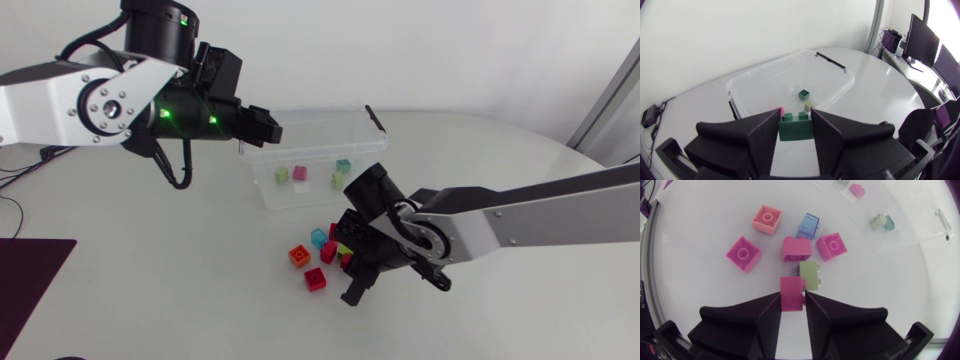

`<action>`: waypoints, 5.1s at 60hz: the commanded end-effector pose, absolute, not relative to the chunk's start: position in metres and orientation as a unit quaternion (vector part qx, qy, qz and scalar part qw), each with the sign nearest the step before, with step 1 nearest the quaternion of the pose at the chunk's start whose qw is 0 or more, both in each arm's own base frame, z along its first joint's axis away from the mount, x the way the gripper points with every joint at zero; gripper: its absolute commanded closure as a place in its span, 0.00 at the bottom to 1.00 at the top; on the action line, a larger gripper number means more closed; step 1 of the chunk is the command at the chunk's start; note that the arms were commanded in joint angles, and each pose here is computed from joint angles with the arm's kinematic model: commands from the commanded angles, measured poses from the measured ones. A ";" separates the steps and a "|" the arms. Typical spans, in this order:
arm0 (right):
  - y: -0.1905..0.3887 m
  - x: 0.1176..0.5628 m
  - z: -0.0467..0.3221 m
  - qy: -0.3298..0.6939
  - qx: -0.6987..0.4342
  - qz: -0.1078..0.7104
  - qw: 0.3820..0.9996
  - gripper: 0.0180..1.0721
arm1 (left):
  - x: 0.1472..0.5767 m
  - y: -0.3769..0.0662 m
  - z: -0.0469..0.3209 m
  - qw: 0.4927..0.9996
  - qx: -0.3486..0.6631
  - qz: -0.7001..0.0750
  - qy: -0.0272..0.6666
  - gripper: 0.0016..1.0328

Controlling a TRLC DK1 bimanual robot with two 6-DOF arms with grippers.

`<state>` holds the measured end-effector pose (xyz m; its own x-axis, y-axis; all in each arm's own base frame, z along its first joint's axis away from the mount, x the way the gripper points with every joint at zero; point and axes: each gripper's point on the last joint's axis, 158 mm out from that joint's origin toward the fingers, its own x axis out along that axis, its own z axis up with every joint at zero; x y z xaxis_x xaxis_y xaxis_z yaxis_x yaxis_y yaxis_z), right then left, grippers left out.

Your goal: Pick up the duplo bricks and place them in the container

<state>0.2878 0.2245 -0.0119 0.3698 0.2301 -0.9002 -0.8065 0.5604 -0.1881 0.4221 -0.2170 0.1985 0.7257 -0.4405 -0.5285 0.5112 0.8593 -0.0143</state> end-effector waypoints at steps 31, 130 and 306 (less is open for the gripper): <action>0.189 0.316 0.133 0.341 -0.275 0.298 0.848 0.87 | 0.473 -0.218 0.234 0.954 0.025 -0.223 0.201 0.09; 0.193 0.386 0.212 0.232 -0.167 0.266 0.921 0.07 | 0.319 -0.263 -0.026 0.716 0.263 -0.428 0.484 0.17; 0.202 0.355 0.169 0.490 -0.042 0.211 0.845 0.81 | 0.484 -0.228 0.237 0.947 0.041 -0.253 0.195 0.16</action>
